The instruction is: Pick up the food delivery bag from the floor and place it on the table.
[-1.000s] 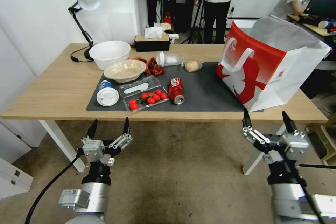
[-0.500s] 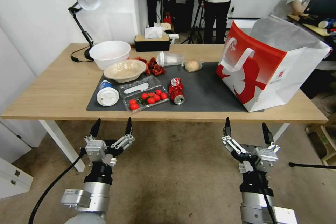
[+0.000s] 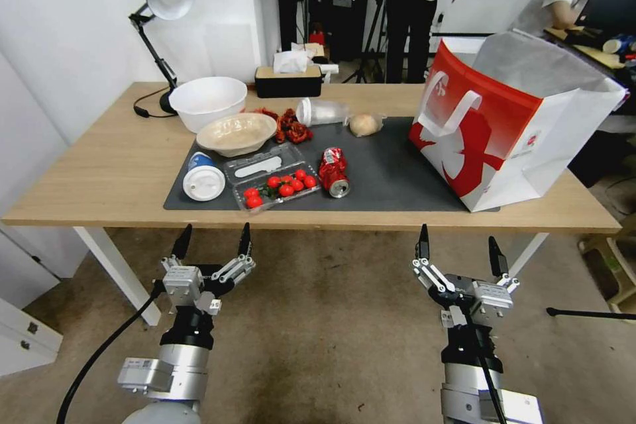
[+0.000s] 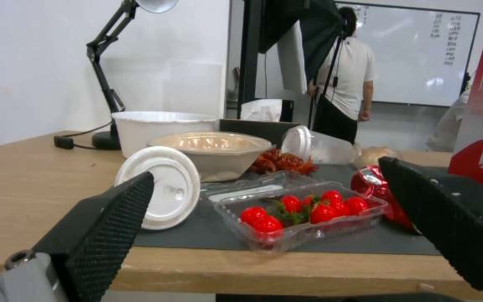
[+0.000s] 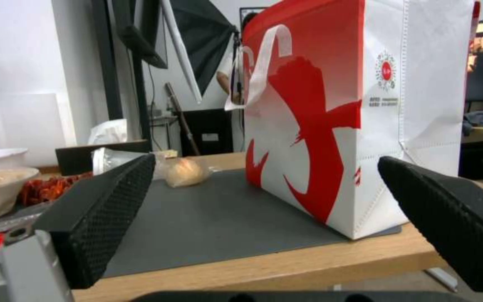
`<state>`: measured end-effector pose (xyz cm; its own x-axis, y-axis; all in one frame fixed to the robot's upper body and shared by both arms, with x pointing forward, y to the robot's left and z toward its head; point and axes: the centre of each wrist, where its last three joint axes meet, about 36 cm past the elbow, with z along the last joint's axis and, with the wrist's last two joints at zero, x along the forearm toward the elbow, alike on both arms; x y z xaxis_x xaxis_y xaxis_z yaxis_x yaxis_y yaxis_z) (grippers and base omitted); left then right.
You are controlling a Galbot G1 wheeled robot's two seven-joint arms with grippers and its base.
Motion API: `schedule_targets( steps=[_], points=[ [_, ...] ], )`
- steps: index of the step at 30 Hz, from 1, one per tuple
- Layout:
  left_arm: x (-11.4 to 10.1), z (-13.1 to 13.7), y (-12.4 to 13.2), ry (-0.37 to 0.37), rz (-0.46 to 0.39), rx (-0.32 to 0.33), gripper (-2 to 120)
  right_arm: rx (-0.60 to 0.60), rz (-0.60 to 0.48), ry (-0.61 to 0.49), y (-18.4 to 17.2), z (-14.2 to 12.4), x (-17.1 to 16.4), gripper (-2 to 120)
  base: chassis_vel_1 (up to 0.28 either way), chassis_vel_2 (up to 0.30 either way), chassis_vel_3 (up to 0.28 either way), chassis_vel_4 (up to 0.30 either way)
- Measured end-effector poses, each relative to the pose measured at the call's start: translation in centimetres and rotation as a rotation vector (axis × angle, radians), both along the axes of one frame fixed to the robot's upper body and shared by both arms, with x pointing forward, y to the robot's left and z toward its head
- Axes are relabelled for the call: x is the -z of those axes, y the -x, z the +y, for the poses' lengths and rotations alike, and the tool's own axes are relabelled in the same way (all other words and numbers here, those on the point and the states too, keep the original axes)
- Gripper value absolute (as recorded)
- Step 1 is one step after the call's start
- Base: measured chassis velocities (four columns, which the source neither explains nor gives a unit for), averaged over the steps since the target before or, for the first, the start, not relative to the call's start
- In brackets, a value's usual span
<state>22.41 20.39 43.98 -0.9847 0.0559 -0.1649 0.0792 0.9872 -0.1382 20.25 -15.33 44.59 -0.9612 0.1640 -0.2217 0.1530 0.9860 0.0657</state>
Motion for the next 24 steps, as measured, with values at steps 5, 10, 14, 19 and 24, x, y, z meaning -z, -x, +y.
schedule_targets(
  steps=[5, 10, 14, 19, 24],
  points=[
    [0.01, 0.00, 0.01, 0.000, 0.001, -0.001, 100, 0.000, 0.000, 0.001, 0.00, -0.04, 0.01, 100, 0.000, 0.000, 0.000, 0.000],
    [0.01, 0.00, 0.01, 0.001, 0.001, -0.001, 100, -0.001, 0.000, 0.002, 0.01, -0.06, 0.02, 100, 0.000, 0.000, 0.000, 0.000],
    [0.02, 0.00, 0.01, 0.001, 0.002, -0.001, 100, -0.001, 0.000, 0.001, 0.01, -0.07, 0.02, 100, 0.000, 0.000, 0.000, 0.000],
    [0.01, 0.00, 0.01, 0.001, 0.002, -0.001, 100, -0.002, 0.001, 0.001, 0.00, -0.08, 0.02, 100, 0.000, 0.000, 0.000, 0.000],
    [0.02, 0.00, 0.01, 0.001, 0.002, -0.002, 100, -0.002, 0.001, 0.001, 0.00, -0.09, 0.02, 100, 0.000, 0.000, 0.000, 0.000]
  ],
)
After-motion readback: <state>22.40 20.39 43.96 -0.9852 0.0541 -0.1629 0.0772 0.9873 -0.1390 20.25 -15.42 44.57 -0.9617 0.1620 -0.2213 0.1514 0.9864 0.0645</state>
